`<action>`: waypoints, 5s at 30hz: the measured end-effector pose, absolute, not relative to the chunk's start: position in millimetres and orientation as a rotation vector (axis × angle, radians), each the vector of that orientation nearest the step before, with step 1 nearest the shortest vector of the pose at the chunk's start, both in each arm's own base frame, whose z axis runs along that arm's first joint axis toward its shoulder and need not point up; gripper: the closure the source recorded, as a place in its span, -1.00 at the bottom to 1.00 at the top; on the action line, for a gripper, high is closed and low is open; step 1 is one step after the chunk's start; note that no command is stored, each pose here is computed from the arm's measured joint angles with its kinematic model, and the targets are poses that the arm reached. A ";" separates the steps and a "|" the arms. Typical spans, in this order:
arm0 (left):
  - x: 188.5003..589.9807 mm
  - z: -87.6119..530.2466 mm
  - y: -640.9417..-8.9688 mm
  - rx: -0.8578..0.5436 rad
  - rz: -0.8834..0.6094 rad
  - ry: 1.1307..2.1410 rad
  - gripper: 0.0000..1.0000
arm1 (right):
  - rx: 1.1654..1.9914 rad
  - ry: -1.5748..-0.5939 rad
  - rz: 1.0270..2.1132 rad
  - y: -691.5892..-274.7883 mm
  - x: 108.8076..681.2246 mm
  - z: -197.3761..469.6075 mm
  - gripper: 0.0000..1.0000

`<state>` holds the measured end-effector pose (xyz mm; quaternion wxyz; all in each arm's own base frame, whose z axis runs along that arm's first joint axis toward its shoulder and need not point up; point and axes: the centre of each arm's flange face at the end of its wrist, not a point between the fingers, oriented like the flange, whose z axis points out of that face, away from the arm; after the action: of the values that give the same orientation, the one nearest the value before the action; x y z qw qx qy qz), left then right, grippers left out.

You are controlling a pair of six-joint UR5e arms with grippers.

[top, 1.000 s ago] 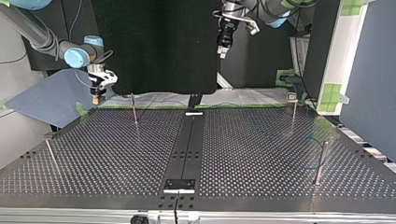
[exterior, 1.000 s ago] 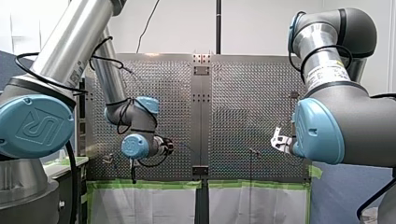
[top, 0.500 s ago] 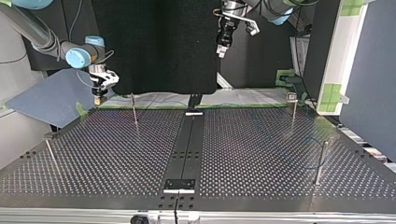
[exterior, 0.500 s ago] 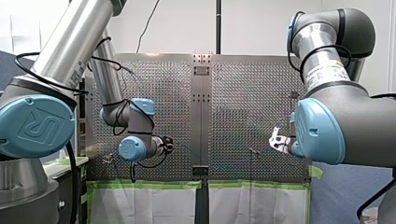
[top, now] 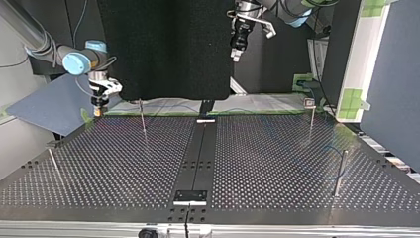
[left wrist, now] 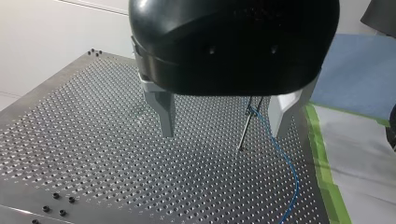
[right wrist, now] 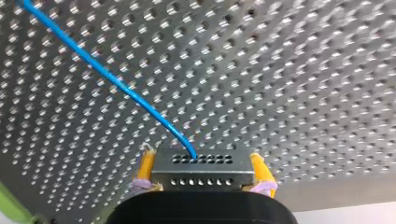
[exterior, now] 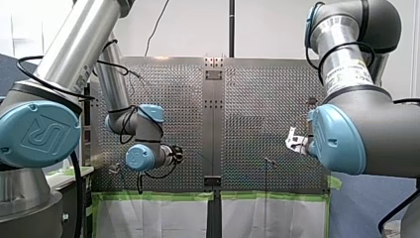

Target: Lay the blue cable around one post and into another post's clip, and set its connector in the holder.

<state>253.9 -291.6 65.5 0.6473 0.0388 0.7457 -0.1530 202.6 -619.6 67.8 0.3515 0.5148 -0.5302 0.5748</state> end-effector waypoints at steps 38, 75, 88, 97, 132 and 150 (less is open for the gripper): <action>253.0 64.1 -290.0 0.083 -0.348 1.714 -1.00 | 1.154 -1.249 1.678 -616.2 206.3 247.6 1.00; 254.9 62.6 -285.4 0.084 -0.324 1.731 -1.00 | 1.136 -1.244 1.613 -609.5 180.7 295.3 1.00; 254.1 61.3 -283.9 0.093 -0.311 1.744 -1.00 | 1.117 -1.289 1.445 -613.4 152.8 282.9 1.00; 257.3 61.2 -283.5 0.099 -0.310 1.753 -1.00 | 1.123 -1.261 1.434 -621.5 143.3 288.4 1.00; 263.8 59.8 -282.3 0.123 -0.261 1.828 -1.00 | 1.308 -1.180 1.541 -655.8 129.4 285.5 1.00; 265.5 60.1 -281.5 0.123 -0.251 1.837 -1.00 | 1.386 -1.131 1.594 -662.0 136.6 283.2 1.00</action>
<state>265.5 -281.5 60.1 0.5986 0.0529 0.7919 -0.1081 136.6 -662.0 283.2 0.3642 0.5388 -0.4394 0.6196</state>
